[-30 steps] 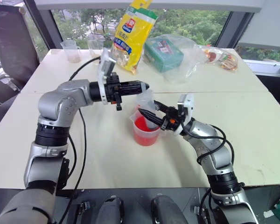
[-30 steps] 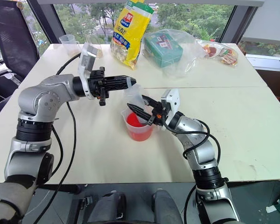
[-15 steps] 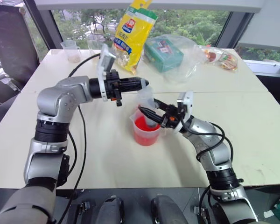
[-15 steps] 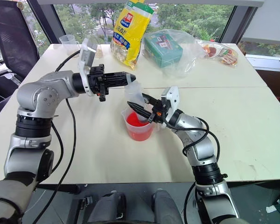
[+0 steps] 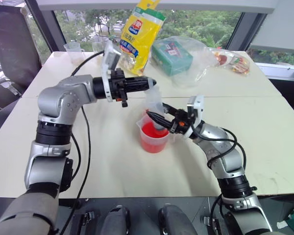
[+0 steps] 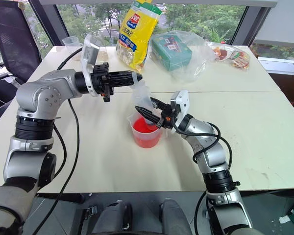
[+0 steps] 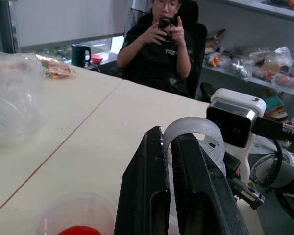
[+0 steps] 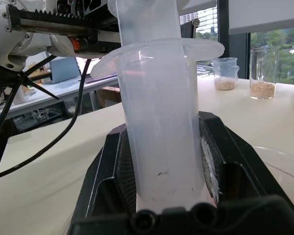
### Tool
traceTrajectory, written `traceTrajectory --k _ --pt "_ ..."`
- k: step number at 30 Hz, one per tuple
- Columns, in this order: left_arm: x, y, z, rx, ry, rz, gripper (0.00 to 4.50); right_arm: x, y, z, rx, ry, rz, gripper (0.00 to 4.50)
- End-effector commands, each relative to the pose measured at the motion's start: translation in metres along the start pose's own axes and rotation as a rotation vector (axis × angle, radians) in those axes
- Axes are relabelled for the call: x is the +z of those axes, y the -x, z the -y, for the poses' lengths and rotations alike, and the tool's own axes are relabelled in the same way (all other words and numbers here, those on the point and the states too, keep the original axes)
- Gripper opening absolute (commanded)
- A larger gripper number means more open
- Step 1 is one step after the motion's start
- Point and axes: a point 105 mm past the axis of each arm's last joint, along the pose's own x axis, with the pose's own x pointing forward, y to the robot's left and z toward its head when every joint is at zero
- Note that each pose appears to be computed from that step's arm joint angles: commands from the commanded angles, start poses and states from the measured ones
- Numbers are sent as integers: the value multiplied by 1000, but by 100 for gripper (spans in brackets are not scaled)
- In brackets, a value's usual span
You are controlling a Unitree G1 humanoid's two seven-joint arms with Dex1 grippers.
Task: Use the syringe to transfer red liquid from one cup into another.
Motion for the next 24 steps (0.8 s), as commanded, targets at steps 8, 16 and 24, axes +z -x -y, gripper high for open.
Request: traceTrajectory --k 8,16,24 --pt "33 13 3 36 -135 73 34 -4 -5 -16 83 -44 -36 139" --pt "3 31 1 52 -92 -27 412 34 -11 -10 77 -66 45 139" --pt "-1 76 0 167 -99 -78 412 74 -22 1 80 -42 136 139"
